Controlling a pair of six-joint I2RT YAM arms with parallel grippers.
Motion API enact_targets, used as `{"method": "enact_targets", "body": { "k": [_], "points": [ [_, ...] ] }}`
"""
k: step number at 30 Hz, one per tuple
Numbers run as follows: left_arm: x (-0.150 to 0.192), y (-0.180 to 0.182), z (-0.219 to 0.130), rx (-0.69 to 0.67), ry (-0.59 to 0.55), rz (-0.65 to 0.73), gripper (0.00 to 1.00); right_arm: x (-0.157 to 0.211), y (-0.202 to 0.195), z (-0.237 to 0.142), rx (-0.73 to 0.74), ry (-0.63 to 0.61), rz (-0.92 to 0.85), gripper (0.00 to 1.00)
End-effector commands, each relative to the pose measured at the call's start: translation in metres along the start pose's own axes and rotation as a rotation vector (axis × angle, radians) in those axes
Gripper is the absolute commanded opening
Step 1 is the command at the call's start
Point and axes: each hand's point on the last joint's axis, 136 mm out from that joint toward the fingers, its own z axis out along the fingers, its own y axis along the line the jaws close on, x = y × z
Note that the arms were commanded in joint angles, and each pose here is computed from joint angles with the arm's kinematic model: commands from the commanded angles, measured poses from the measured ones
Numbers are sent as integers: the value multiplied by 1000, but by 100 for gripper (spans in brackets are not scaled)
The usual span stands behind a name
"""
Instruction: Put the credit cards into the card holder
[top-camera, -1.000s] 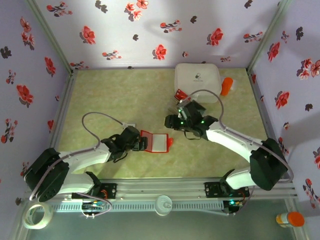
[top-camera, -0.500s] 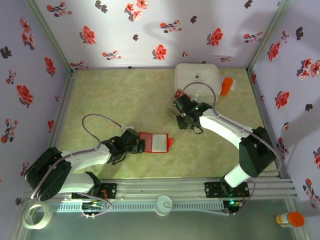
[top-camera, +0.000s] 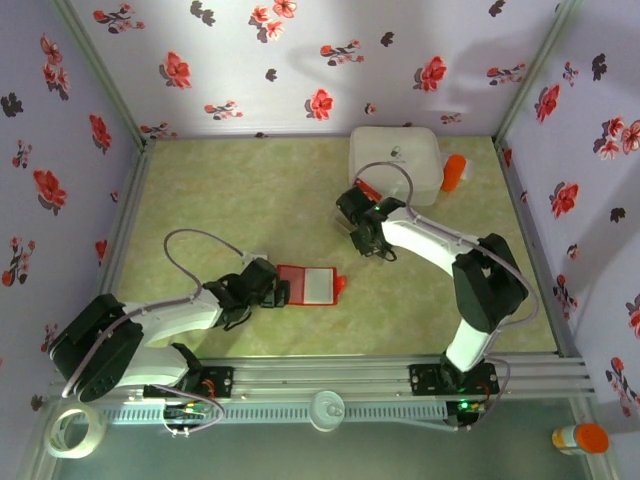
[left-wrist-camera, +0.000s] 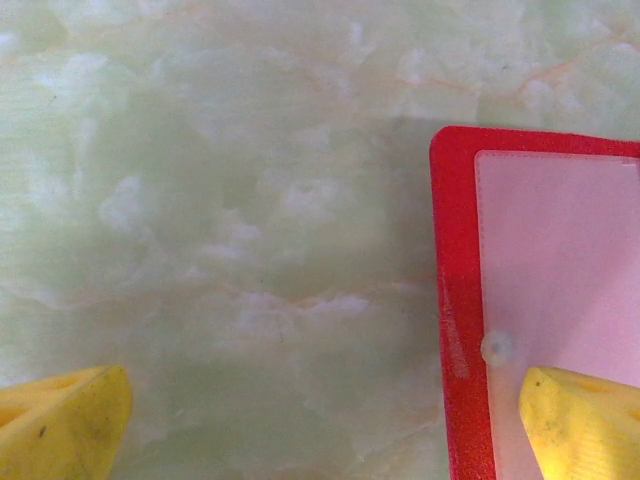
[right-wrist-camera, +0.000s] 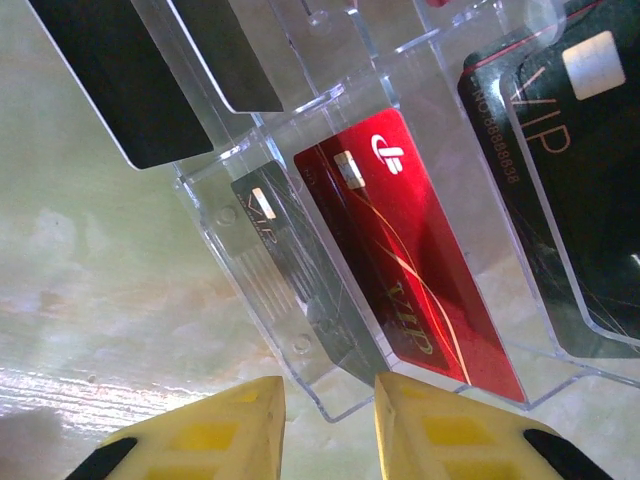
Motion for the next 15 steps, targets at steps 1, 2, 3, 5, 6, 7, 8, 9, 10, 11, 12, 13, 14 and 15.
{"method": "enact_targets", "body": {
  "k": [1,2,3,5,6,7,8,9,10,11,12,13,14,15],
  "points": [
    [-2,6,0,-22,-16,-19,100,-8,-8,0,41,4,-20,30],
    [-2,6,0,-21,-16,-19,100,-8,-7,2,44,10,-24,30],
    [-1,6,0,-21,-16,-19,100,-8,-7,4,46,14,-26,30],
    [-2,6,0,-19,-20,-21,100,-8,-6,7,50,23,-31,30],
    [-2,6,0,-19,-19,-21,100,-7,-6,9,51,29,-33,29],
    [-1,6,0,-18,-20,-22,100,-6,-6,12,54,36,-36,29],
    [-1,6,0,-18,-20,-23,100,-5,-6,14,56,43,-37,29],
    [-1,7,-1,-19,-21,-22,100,-3,-7,17,60,50,-40,29],
    [-1,6,-1,-18,-20,-23,100,-2,-7,18,63,54,-41,29],
    [-2,6,-1,-18,-22,-24,100,-1,-8,19,66,57,-42,29],
    [-2,6,-1,-17,-21,-22,100,0,-8,20,67,61,-42,29],
    [-2,6,-1,-17,-22,-23,100,0,-8,21,67,61,-42,29],
    [-2,6,-1,-16,-23,-24,100,1,-8,21,66,63,-42,28],
    [-2,6,-1,-17,-23,-22,100,2,-7,21,63,65,-42,29]
  ]
}}
